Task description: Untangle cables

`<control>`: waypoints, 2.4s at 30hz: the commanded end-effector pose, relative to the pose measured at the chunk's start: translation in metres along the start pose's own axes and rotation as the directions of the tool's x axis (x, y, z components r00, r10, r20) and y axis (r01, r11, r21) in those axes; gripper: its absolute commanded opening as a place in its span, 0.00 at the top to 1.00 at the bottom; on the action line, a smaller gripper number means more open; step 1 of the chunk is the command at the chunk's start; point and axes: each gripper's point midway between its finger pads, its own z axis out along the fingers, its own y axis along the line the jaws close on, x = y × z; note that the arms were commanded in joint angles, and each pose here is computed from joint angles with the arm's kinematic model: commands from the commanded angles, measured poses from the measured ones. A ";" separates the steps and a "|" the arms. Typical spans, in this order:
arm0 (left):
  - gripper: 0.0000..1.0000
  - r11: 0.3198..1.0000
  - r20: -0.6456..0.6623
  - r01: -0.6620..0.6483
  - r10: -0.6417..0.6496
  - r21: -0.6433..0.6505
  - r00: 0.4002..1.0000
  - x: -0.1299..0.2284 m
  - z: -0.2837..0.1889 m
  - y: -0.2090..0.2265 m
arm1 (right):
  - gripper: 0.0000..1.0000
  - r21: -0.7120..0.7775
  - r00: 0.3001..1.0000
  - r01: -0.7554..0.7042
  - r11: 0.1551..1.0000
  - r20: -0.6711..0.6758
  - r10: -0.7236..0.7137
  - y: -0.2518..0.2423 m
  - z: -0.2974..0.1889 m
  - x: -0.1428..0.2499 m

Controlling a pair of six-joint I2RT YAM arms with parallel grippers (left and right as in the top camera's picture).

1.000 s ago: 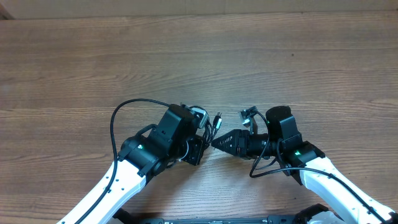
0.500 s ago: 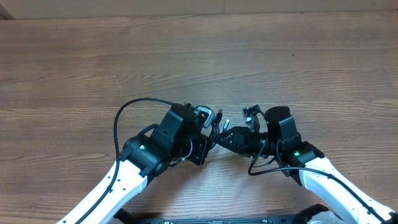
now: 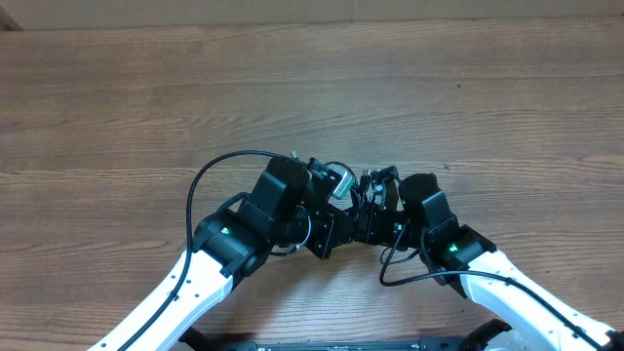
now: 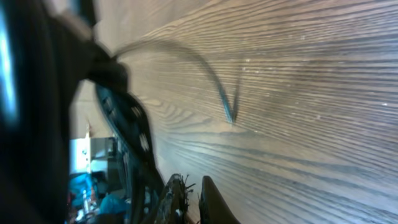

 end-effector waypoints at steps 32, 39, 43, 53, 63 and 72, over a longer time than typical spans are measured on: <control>0.36 0.833 0.246 0.469 -0.409 -0.293 0.879 0.027 -0.134 0.101 | 0.96 -0.109 0.973 0.226 0.968 -0.015 -0.228 0.010 -0.002 -0.005; 0.55 0.901 0.161 0.332 -0.297 -0.279 0.941 0.027 -0.125 0.099 | 0.96 -0.240 0.946 0.285 0.928 -0.084 -0.313 0.028 -0.007 0.014; 0.34 0.987 0.046 -0.058 0.065 -0.148 0.997 0.028 -0.114 0.071 | 0.96 -0.323 0.935 0.269 0.907 -0.139 -0.326 0.038 -0.012 0.027; 0.20 0.989 -0.013 -0.070 0.069 -0.127 0.998 0.032 -0.101 0.084 | 0.96 -0.545 0.879 0.215 0.810 -0.254 -0.404 0.068 -0.036 0.059; 0.19 0.992 -0.008 -0.119 0.119 0.034 0.993 0.021 -0.077 0.075 | 0.96 -0.585 0.864 0.211 0.783 -0.262 -0.429 0.073 -0.042 0.063; 0.43 0.987 -0.087 -0.132 0.140 0.088 0.986 0.032 -0.053 0.078 | 0.96 -0.584 0.865 0.211 0.784 -0.262 -0.429 0.073 -0.041 0.063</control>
